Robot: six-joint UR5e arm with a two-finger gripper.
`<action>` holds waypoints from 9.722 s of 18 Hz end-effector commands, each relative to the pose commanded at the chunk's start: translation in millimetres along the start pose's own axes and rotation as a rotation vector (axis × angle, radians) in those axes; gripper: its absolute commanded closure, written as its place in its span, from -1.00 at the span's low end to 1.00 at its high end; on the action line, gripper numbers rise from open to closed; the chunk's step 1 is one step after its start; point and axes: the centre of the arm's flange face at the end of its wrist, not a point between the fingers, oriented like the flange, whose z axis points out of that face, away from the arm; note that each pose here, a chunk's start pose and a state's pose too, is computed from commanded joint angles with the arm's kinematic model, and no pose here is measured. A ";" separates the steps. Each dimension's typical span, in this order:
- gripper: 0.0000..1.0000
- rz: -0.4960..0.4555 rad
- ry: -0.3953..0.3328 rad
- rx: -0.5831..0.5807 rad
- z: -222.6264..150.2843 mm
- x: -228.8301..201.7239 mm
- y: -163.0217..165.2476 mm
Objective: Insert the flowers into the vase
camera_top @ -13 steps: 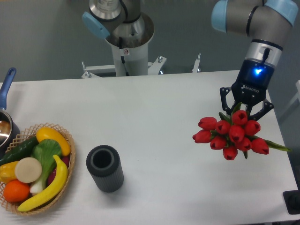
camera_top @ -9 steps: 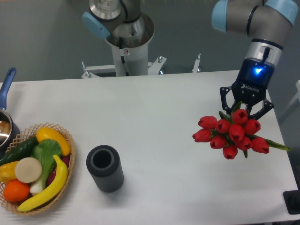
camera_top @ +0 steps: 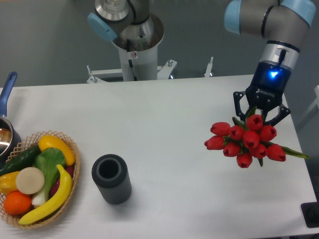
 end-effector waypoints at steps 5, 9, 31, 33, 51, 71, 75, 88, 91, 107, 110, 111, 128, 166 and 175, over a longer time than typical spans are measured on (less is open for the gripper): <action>0.35 0.016 0.007 0.023 1.0 1.0 -7.4; 0.35 0.060 0.046 0.094 15.8 8.7 -21.1; 0.35 0.216 0.493 0.588 131.0 151.9 -80.0; 0.35 0.217 0.540 0.607 143.4 172.7 -87.5; 0.35 0.165 0.642 0.607 172.2 227.7 -75.5; 0.33 0.058 0.664 0.574 211.3 213.0 -29.1; 0.33 0.033 0.661 0.556 220.0 207.7 -13.7; 0.33 0.025 0.636 0.554 235.4 189.9 17.5; 0.33 0.016 0.638 0.551 238.8 189.4 22.4; 0.28 -0.021 0.650 0.536 246.7 202.1 44.5; 0.00 -0.021 0.650 0.536 246.7 202.1 44.5; -0.09 -0.020 0.650 0.535 246.8 202.1 44.6; -1.00 0.051 0.621 0.479 242.4 206.0 52.4; -1.00 0.374 -0.227 -0.597 -106.8 11.6 49.4; -1.00 0.440 -0.071 -0.711 -152.4 24.2 52.5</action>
